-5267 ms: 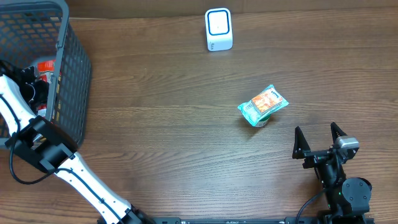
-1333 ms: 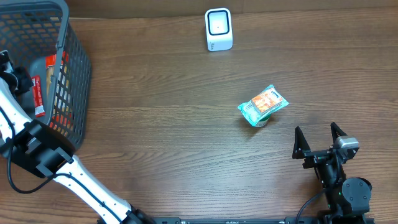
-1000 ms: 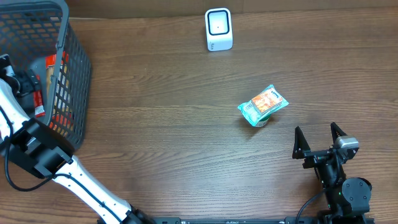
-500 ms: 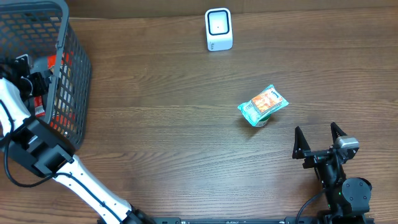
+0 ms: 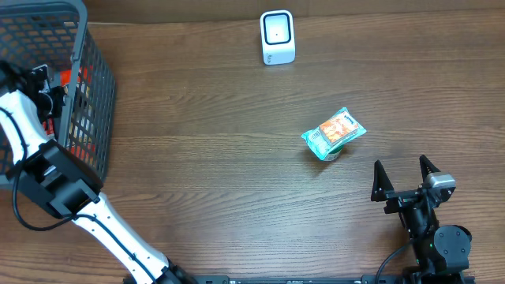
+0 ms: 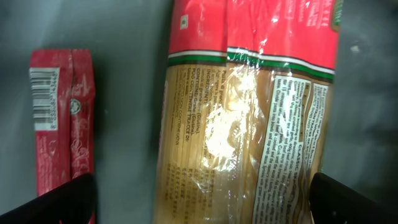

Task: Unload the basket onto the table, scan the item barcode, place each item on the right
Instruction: 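Close the left gripper on the red-and-tan spaghetti package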

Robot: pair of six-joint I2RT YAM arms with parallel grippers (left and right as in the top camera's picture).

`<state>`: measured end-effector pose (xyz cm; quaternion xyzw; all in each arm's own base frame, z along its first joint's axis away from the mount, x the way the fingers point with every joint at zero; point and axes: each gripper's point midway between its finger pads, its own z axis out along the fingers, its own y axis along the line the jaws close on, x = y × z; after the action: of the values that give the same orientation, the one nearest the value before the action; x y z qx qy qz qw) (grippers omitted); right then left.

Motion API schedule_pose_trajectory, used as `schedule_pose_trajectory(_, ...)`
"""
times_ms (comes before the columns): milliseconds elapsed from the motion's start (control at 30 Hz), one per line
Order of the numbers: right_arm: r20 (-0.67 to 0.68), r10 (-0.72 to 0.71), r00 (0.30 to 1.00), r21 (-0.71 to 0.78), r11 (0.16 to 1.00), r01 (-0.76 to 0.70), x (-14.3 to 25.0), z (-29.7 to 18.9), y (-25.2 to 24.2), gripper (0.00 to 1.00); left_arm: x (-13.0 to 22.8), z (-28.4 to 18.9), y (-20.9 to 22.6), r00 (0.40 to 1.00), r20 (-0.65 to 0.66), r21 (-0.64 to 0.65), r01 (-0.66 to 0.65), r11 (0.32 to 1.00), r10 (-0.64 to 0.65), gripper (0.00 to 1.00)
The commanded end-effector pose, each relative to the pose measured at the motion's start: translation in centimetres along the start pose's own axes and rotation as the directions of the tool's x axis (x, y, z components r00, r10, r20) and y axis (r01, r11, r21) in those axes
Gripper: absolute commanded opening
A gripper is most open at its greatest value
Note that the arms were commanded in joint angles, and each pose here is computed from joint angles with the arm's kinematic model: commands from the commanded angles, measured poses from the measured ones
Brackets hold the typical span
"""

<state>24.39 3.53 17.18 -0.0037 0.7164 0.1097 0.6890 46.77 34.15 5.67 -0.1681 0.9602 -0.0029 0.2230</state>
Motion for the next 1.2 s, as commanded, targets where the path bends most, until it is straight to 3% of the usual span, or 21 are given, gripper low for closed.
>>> schedule_pose_trajectory(0, 0.006, -0.004, 1.000, 0.003, 1.000, 0.004, 0.1, 0.0, -0.1, 1.00, 0.0, -1.2, 1.2, 0.999, -0.040, -0.184, 0.013, 0.983, -0.021, 1.00)
schedule_pose_trajectory(333, 0.006, -0.004, 1.000, 0.003, 1.000, 0.004, 0.1, 0.0, -0.1, 1.00, 1.1, -2.2, 4.2, 0.994, -0.092, -0.397, 0.022, 0.917, -0.064, 1.00)
schedule_pose_trajectory(633, 0.006, -0.004, 1.000, 0.003, 1.000, 0.004, 0.1, 0.0, -0.1, 1.00, 1.8, -1.9, 4.0, 0.997, -0.064, -0.171, 0.038, 0.984, -0.049, 1.00)
schedule_pose_trajectory(867, 0.006, -0.004, 1.000, 0.003, 1.000, 0.004, 0.1, 0.0, -0.1, 1.00, 2.3, -1.8, 5.6, 0.996, -0.046, -0.161, 0.073, 0.984, -0.081, 1.00)
schedule_pose_trajectory(1167, 0.006, -0.004, 1.000, 0.003, 1.000, 0.004, 0.1, 0.0, -0.1, 1.00, 5.5, 2.6, 5.6, 0.993, -0.070, -0.130, 0.085, 0.988, -0.095, 1.00)
